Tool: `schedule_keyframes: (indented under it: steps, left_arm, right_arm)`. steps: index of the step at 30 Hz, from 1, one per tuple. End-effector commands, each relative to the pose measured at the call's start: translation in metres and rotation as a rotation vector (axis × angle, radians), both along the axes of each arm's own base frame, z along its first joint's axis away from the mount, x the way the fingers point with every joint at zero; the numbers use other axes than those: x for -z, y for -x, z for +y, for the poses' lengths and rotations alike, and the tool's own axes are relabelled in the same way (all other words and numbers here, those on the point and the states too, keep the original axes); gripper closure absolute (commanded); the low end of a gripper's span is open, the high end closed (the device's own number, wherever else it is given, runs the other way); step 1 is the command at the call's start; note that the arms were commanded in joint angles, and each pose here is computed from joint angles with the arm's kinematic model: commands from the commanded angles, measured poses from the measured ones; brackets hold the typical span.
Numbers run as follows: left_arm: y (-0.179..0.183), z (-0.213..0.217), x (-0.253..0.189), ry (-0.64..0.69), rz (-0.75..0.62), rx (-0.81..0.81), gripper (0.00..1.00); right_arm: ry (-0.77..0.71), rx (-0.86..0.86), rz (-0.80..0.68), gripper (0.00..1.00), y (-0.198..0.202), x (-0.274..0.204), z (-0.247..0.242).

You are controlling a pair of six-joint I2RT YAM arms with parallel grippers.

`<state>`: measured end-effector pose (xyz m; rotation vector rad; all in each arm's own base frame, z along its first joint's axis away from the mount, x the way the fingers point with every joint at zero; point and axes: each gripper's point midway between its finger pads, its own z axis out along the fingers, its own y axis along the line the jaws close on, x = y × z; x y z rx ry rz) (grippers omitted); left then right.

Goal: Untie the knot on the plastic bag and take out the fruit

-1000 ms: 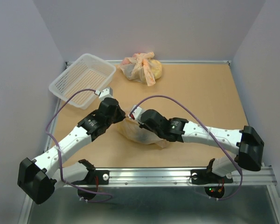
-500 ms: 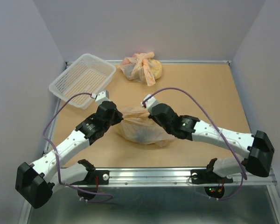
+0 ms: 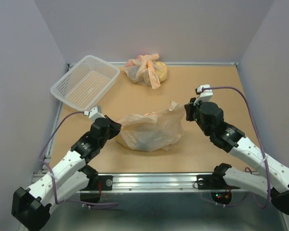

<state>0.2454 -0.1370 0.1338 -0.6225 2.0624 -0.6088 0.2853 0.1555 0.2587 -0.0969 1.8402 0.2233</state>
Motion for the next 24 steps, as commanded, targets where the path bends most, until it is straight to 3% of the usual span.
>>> schedule_keyframes:
  steps: [1,2,3,4,6,8,12,17,21,24]
  left_arm:
    - [-0.002,-0.016,-0.056,0.008,-0.186,0.15,0.73]
    - [-0.002,-0.018,-0.08,0.006,-0.24,0.183,0.48]
    - [0.0,-0.02,-0.092,-0.005,-0.272,0.214,0.38]
    - [0.005,-0.022,-0.102,-0.06,-0.31,0.277,0.21]
    - [0.006,-0.027,-0.131,-0.128,-0.382,0.363,0.04]
    - [0.006,-0.031,-0.156,-0.156,-0.417,0.395,0.01]
    - [-0.002,-0.061,-0.161,-0.188,-0.37,0.486,0.01]
    - [-0.005,-0.104,-0.121,-0.347,-0.252,0.529,0.01]
    - [-0.009,-0.115,-0.085,-0.463,-0.164,0.476,0.01]
    - [-0.023,-0.097,-0.066,-0.519,-0.101,0.311,0.01]
  right_arm:
    - [-0.083,-0.298,-0.052,1.0,0.02,-0.024,0.045]
    - [-0.091,-0.386,-0.052,1.0,0.029,-0.026,0.056]
    - [-0.096,-0.409,-0.053,1.0,0.032,-0.028,0.059]
    - [-0.1,-0.428,-0.055,1.0,0.036,-0.028,0.059]
    - [-0.106,-0.483,-0.06,1.0,0.044,-0.03,0.064]
    - [-0.107,-0.492,-0.061,1.0,0.045,-0.031,0.065]
    - [-0.098,-0.519,-0.055,1.0,0.047,-0.028,0.07]
    - [-0.086,-0.507,-0.058,1.0,0.045,-0.027,0.068]
    - [-0.079,-0.483,-0.067,1.0,0.043,-0.026,0.062]
    - [-0.076,-0.457,-0.073,1.0,0.043,-0.025,0.057]
